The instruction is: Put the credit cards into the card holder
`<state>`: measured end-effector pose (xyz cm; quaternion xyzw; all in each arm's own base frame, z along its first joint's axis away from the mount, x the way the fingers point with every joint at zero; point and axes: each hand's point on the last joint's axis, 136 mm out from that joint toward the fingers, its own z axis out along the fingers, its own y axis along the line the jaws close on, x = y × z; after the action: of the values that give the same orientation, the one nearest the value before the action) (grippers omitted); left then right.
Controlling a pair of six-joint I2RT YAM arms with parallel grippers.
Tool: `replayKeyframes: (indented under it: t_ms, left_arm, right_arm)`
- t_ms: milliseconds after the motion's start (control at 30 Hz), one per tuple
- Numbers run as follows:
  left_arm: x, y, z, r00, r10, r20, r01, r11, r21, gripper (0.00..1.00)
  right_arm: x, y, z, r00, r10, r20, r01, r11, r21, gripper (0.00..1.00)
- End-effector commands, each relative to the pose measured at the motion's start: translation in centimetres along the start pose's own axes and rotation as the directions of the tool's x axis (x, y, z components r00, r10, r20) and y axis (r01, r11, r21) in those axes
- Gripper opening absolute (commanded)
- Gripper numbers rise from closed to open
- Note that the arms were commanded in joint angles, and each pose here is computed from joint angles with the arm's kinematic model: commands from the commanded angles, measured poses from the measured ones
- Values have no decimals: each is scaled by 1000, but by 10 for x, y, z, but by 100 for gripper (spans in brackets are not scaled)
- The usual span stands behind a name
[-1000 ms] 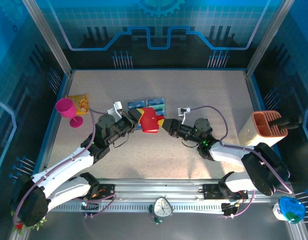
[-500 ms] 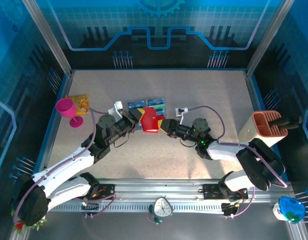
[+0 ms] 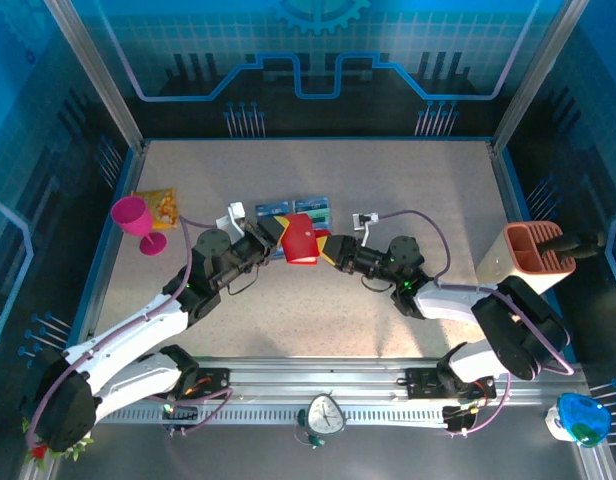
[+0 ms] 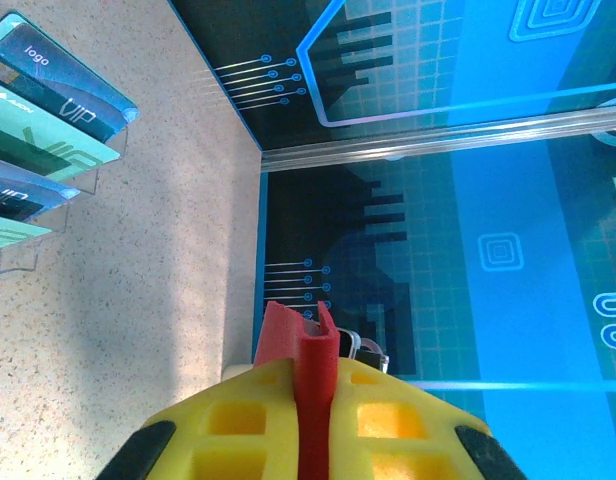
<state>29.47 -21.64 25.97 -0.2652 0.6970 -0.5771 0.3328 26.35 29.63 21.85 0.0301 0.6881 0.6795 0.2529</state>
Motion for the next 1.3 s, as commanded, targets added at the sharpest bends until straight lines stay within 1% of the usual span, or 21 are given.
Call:
replayKeyframes:
  t_ms: [0,233,367,533,633,700,767,933,967,1133,1167,1200,1267]
  left_arm:
    - [3,-15,1,1000,6,-4,-6,999,48,0]
    - [3,-14,2,1000,6,-4,-6,999,46,0]
    - [3,-14,2,1000,5,-6,-5,999,45,0]
    - [4,-12,3,1000,4,-6,-4,999,43,0]
    - [5,-10,4,1000,4,-9,-4,999,38,0]
    - [6,-8,4,1000,6,-10,-5,999,33,0]
    - [6,-7,4,1000,5,-10,-5,1000,30,0]
    - [7,-1,4,1000,6,-12,-6,1000,18,0]
    - [7,1,4,1000,5,-11,-5,1000,15,0]
    - [8,14,3,1000,14,-9,-14,1000,-15,0]
    - [8,17,3,1000,19,-8,-19,1000,-24,3]
    - [8,20,2,1000,24,-8,-25,999,-32,16]
    - [8,27,-1,999,43,-6,-44,997,-57,54]
  right_arm:
    - [-3,18,-4,999,-36,4,36,998,-57,40]
    - [-2,20,-4,999,-38,2,38,997,-62,39]
    - [1,22,1,999,-37,-18,36,997,-72,41]
    - [6,27,9,998,-32,-47,27,994,-107,42]
    - [7,26,12,999,-17,-52,10,992,-128,40]
    - [6,25,13,999,-5,-54,-3,990,-141,37]
    - [6,25,13,999,4,-52,-12,988,-154,30]
    - [3,20,10,999,22,-42,-28,987,-161,3]
    - [1,21,9,999,20,-37,-26,986,-162,0]
    - [-7,22,0,1000,23,-18,-25,987,-161,0]
    - [-8,21,-2,1000,25,-14,-26,987,-156,0]
    - [-8,19,-4,1000,27,-11,-28,989,-146,0]
    - [-7,13,-8,1000,27,-7,-28,993,-118,0]
